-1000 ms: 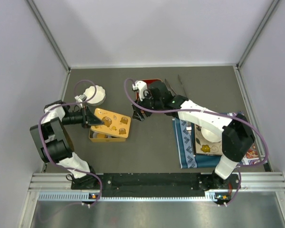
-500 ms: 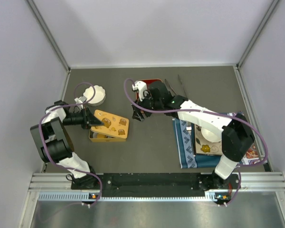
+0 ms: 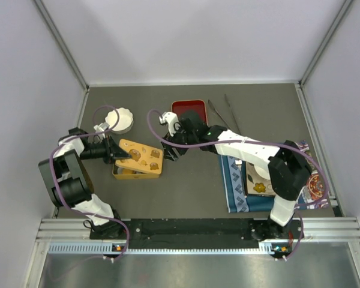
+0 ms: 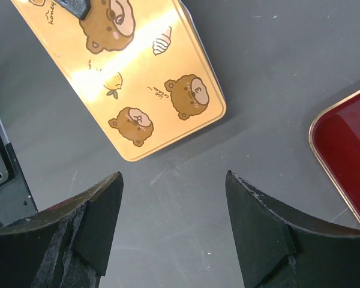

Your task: Pack the cookies

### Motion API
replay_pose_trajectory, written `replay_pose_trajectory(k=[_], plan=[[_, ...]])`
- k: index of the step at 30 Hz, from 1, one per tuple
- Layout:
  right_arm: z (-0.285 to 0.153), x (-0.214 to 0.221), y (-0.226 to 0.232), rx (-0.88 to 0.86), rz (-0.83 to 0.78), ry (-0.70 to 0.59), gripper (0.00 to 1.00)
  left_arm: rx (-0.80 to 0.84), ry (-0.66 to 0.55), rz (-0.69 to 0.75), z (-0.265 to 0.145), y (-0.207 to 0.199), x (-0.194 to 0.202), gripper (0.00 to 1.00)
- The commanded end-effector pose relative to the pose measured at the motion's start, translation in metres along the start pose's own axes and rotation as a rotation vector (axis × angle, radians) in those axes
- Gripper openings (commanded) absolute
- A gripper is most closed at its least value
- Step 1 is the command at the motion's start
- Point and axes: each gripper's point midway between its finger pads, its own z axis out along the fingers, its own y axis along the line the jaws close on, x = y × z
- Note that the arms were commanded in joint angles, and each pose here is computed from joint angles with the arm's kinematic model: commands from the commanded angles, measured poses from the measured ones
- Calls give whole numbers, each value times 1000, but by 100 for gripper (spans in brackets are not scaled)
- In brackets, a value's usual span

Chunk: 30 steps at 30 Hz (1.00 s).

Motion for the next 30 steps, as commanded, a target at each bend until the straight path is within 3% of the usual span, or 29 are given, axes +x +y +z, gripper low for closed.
replay_pose_trajectory(k=[1, 13, 30], plan=[[6, -25, 9, -9, -47, -61, 69, -21, -60, 88, -5, 0, -11, 0], [33, -33, 17, -18, -76, -46, 69, -64, -45, 102, -7, 15, -10, 0], [59, 0, 20, -37, 238, 27, 69, -55, -58, 116, -9, 12, -9, 0]])
